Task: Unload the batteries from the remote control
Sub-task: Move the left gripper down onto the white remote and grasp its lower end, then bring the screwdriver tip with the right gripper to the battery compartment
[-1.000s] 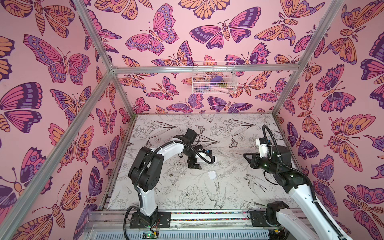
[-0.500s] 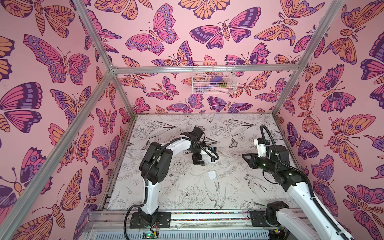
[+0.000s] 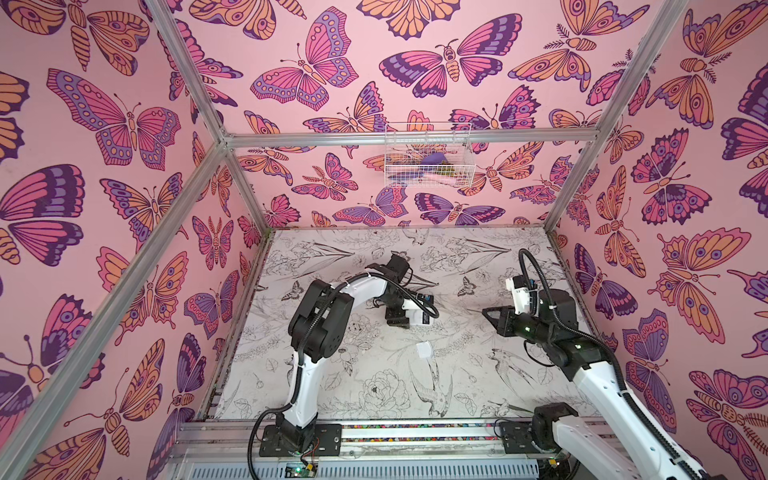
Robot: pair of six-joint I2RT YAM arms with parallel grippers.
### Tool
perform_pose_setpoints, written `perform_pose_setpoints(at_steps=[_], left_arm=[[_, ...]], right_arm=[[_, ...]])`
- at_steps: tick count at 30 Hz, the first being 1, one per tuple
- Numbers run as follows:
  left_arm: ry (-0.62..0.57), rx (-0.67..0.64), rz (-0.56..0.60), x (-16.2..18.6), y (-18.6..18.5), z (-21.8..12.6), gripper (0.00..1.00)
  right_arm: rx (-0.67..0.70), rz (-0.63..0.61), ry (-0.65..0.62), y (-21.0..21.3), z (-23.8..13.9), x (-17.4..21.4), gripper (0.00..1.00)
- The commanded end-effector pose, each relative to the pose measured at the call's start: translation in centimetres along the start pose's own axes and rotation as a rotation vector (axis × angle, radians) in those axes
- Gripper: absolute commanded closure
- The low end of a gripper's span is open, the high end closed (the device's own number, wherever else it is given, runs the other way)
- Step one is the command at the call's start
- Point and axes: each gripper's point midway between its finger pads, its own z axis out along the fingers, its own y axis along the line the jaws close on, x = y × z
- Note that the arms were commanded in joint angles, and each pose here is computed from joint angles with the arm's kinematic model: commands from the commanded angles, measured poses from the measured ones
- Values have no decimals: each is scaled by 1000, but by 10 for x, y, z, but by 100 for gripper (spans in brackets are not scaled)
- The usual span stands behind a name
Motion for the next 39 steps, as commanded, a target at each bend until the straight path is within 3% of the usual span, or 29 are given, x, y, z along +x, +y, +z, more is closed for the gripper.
perform_pose_setpoints(at_steps=[1, 7, 22, 33, 39], left_arm=[[84, 68, -8, 22, -18, 11, 39], [83, 48, 14, 19, -17, 3, 56], [16, -51, -14, -4, -31, -63, 59], [-7, -72, -113, -1, -67, -94, 60], [32, -65, -130, 19, -95, -95, 60]], right_arm=[[-25, -17, -7, 3, 0, -2, 98], [-43, -12, 8, 4, 4, 2, 98], [-96, 2, 29, 12, 14, 5, 98], [-139, -109, 56, 31, 28, 12, 99], [-197, -319, 114, 61, 39, 34, 98]])
